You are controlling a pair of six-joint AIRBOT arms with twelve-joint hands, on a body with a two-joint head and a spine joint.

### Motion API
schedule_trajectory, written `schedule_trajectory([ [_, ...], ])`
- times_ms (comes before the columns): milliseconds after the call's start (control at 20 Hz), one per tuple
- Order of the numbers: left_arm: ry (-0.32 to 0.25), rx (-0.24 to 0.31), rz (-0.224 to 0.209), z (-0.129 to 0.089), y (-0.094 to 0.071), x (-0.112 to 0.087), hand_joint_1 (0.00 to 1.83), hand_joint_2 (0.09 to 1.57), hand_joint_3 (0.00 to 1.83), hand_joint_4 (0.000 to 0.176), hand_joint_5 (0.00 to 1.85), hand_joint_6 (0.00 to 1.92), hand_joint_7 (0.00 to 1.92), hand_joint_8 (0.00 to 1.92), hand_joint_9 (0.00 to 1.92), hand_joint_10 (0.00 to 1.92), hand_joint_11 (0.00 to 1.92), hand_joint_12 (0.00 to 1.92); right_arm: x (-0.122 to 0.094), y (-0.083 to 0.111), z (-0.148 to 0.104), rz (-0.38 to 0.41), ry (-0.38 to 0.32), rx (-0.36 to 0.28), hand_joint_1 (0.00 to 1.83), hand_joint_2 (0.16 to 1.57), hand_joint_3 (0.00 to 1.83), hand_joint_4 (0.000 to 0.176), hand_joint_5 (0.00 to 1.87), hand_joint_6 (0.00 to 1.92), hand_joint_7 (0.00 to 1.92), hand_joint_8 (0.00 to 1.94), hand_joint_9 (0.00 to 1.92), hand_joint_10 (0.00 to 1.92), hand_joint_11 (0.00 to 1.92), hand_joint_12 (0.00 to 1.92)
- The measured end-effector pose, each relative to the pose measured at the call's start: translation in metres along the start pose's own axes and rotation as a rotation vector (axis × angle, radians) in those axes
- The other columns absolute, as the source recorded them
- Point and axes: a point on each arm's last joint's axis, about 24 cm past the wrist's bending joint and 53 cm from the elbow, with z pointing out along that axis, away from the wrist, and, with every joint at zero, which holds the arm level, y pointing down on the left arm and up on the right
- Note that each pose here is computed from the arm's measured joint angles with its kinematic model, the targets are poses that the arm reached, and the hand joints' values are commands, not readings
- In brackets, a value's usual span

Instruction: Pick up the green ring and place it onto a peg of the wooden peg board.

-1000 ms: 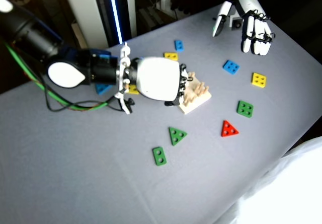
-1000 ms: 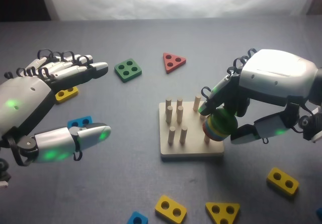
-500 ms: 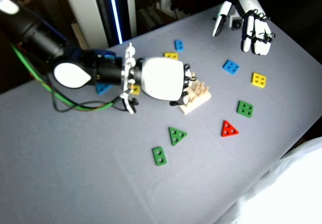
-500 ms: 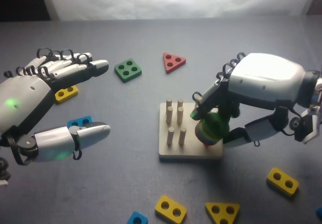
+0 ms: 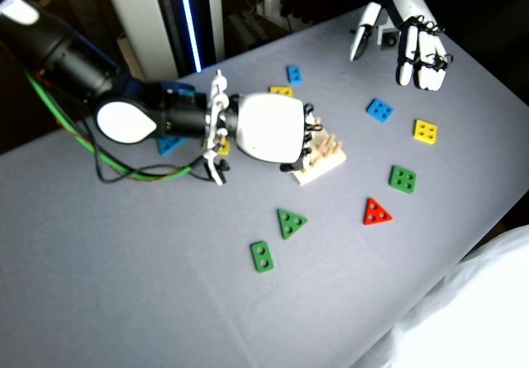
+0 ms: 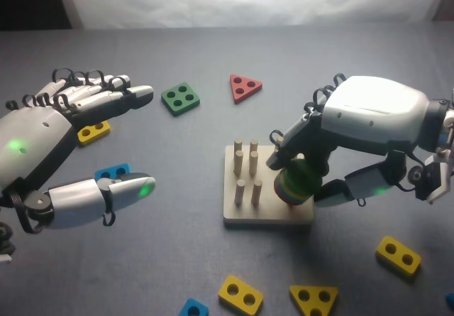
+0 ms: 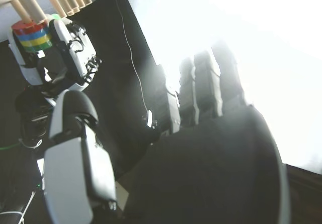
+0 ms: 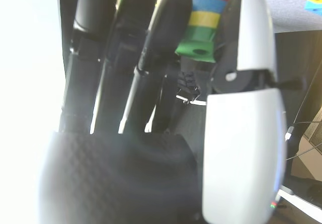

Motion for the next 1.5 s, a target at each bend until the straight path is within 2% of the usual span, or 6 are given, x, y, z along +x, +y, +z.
schedule_trajectory([
  [400, -0.001, 0.001, 0.000, 0.000, 0.000, 0.000, 0.61, 1.04, 0.00, 0.085, 0.39, 0.00, 0.27, 0.00, 0.25, 0.00, 0.00, 0.78, -0.008, 0.001, -0.004, 0.022, -0.023, 0.002, 1.00, 0.98, 0.00, 0.000, 0.70, 0.00, 0.66, 0.00, 0.60, 0.00, 0.17, 0.96],
  [650, -0.002, -0.001, -0.001, 0.000, 0.000, -0.001, 0.60, 1.03, 0.00, 0.105, 0.39, 0.00, 0.27, 0.00, 0.23, 0.00, 0.00, 0.60, -0.022, 0.006, -0.012, 0.044, -0.068, -0.016, 1.02, 0.96, 0.00, 0.015, 0.72, 0.00, 0.75, 0.02, 0.79, 0.06, 0.38, 1.23],
  [750, -0.003, -0.001, -0.001, 0.000, 0.000, -0.001, 0.62, 1.03, 0.00, 0.087, 0.40, 0.00, 0.28, 0.00, 0.24, 0.00, 0.00, 0.63, -0.022, 0.007, -0.016, 0.056, -0.076, -0.023, 1.02, 0.99, 0.00, 0.000, 0.73, 0.00, 0.74, 0.00, 0.76, 0.07, 0.27, 1.41],
  [1050, -0.004, -0.001, -0.002, 0.000, 0.000, -0.001, 0.62, 1.02, 0.00, 0.080, 0.39, 0.00, 0.27, 0.00, 0.23, 0.00, 0.00, 0.67, -0.032, -0.001, -0.034, 0.061, -0.097, 0.000, 1.03, 0.98, 0.00, 0.000, 0.77, 0.00, 0.78, 0.00, 0.69, 0.27, 0.27, 1.40],
  [1300, -0.005, -0.001, -0.002, 0.000, 0.000, -0.001, 0.59, 1.03, 0.00, 0.092, 0.38, 0.00, 0.25, 0.00, 0.22, 0.00, 0.00, 0.70, -0.028, 0.000, -0.043, 0.026, -0.063, 0.011, 0.75, 1.09, 0.02, 0.000, 0.77, 0.00, 0.81, 0.00, 0.62, 0.46, 0.22, 1.43],
  [1500, -0.006, 0.000, -0.004, 0.000, 0.000, -0.001, 0.53, 1.05, 0.00, 0.087, 0.36, 0.00, 0.26, 0.00, 0.24, 0.00, 0.00, 0.69, -0.025, 0.002, -0.045, 0.008, -0.047, 0.010, 0.57, 1.18, 0.00, 0.037, 0.75, 0.00, 0.80, 0.00, 0.69, 0.24, 0.26, 1.26],
])
